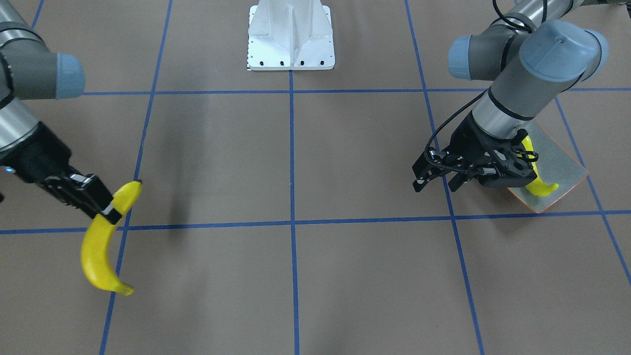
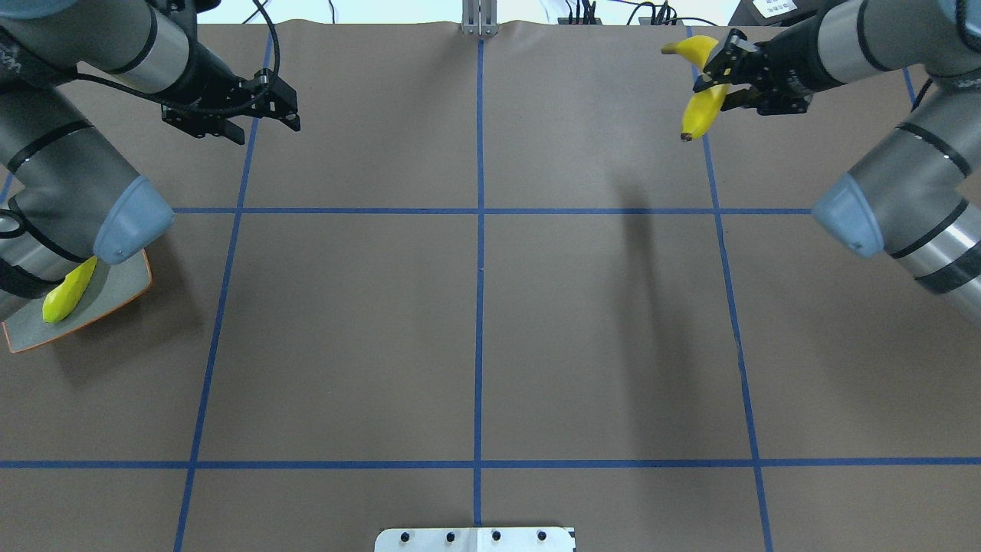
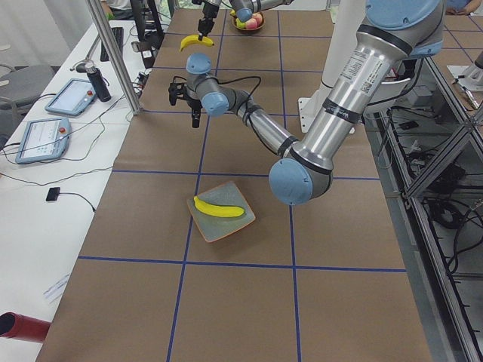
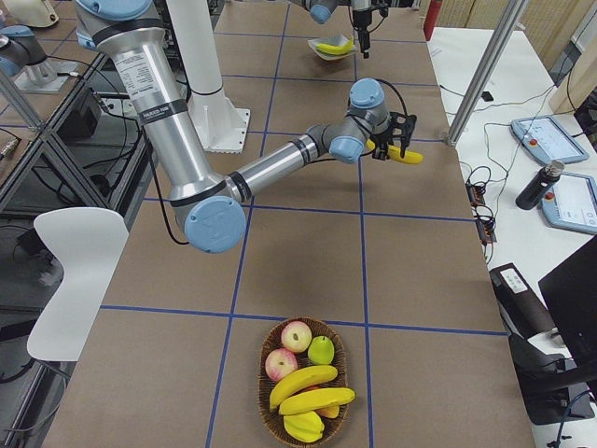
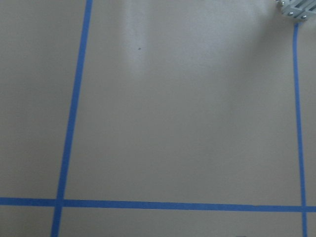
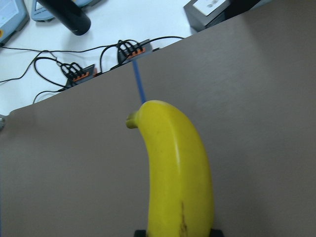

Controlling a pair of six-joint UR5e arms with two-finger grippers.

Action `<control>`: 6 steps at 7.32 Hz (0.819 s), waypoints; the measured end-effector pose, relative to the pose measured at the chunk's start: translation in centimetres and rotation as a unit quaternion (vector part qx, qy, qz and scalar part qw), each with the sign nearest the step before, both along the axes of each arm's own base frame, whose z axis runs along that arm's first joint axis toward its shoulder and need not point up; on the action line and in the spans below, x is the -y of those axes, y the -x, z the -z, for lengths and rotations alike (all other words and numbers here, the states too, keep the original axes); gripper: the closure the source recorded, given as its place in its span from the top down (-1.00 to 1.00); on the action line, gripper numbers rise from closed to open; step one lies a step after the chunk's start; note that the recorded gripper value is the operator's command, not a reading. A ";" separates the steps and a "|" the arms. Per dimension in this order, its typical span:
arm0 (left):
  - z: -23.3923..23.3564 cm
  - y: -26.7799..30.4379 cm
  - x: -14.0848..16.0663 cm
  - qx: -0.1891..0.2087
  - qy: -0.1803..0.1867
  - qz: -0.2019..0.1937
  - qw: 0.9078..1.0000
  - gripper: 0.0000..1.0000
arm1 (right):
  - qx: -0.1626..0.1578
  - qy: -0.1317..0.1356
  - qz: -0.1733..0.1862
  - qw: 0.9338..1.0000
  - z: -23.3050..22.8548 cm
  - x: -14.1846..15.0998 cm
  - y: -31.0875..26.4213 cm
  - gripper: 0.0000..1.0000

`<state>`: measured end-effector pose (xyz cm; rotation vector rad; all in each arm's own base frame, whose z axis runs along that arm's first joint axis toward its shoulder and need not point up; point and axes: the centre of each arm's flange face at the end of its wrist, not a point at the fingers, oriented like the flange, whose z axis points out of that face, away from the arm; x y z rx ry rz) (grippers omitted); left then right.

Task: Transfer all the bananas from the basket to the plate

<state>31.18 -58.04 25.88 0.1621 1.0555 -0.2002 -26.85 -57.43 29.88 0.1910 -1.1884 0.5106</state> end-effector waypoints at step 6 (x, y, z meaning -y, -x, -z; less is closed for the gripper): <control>6.1 -2.4 -3.0 -0.167 0.027 0.041 0.985 0.73 | 0.198 -0.026 -0.021 0.980 7.1 -8.4 8.8 -1.00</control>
